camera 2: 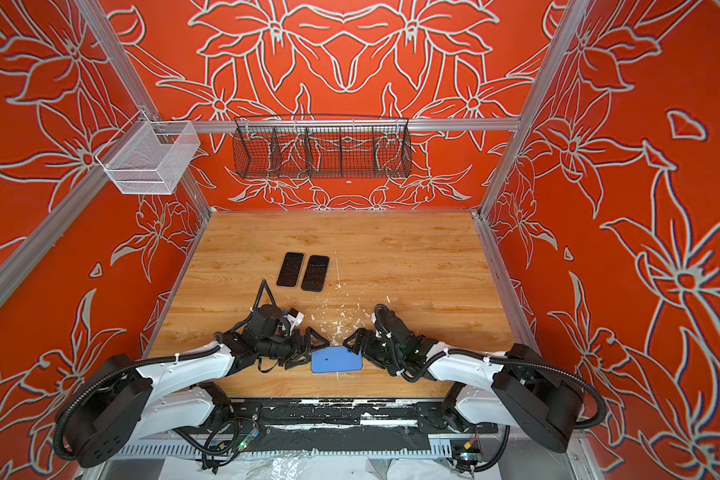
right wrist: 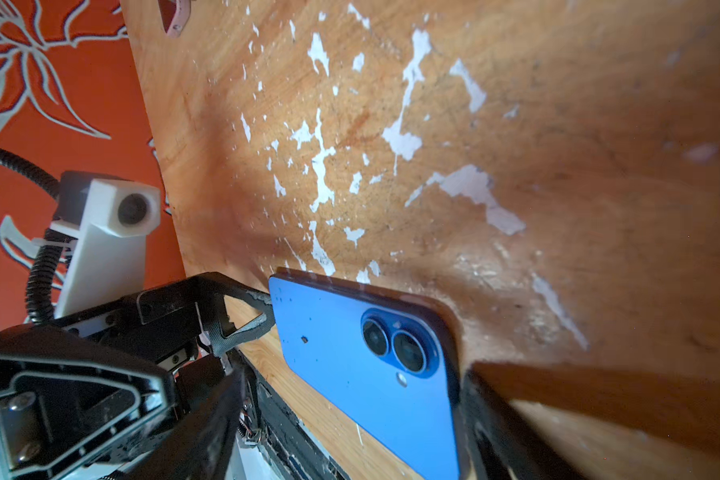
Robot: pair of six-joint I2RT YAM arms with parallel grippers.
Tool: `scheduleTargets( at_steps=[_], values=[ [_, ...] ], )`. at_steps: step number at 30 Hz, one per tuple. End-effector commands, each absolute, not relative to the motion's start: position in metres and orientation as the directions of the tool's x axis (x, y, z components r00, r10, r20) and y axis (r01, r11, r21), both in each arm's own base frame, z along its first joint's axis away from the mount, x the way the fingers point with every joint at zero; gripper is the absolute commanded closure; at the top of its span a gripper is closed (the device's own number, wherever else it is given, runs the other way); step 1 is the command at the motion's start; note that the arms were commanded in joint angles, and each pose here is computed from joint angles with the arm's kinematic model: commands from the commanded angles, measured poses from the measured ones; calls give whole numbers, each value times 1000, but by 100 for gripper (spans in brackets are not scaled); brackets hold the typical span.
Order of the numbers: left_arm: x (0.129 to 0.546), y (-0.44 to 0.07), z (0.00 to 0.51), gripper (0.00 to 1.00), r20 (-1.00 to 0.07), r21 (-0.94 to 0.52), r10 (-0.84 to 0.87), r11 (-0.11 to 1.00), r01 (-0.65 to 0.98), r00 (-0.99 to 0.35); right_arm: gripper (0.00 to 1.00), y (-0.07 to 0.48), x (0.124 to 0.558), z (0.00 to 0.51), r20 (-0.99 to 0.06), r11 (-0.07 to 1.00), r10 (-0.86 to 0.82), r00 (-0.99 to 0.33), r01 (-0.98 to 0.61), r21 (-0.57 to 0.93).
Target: Put the phone into the phone case
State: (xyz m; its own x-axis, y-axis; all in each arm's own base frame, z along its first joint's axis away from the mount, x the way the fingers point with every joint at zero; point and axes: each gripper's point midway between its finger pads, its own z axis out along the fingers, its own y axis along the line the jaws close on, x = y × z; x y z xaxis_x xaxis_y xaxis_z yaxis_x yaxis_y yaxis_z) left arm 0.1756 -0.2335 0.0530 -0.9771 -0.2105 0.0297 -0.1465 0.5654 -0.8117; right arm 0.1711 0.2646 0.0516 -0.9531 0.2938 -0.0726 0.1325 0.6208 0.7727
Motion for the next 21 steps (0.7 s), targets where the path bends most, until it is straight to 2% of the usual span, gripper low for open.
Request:
scheduleTargets(
  at_steps=[1, 8, 21],
  values=[
    [165, -231, 34, 1, 72, -790, -206, 585, -182, -976, 18, 282, 165, 71, -69, 552, 245, -967, 80, 830],
    [164, -229, 31, 1, 72, -785, -212, 591, -186, -975, 21, 300, 160, 112, -144, 464, 136, -980, -66, 883],
    [169, -226, 30, 0, 59, -779, -242, 596, -196, -969, 26, 289, 144, 133, -218, 421, 90, -972, -161, 893]
  ],
)
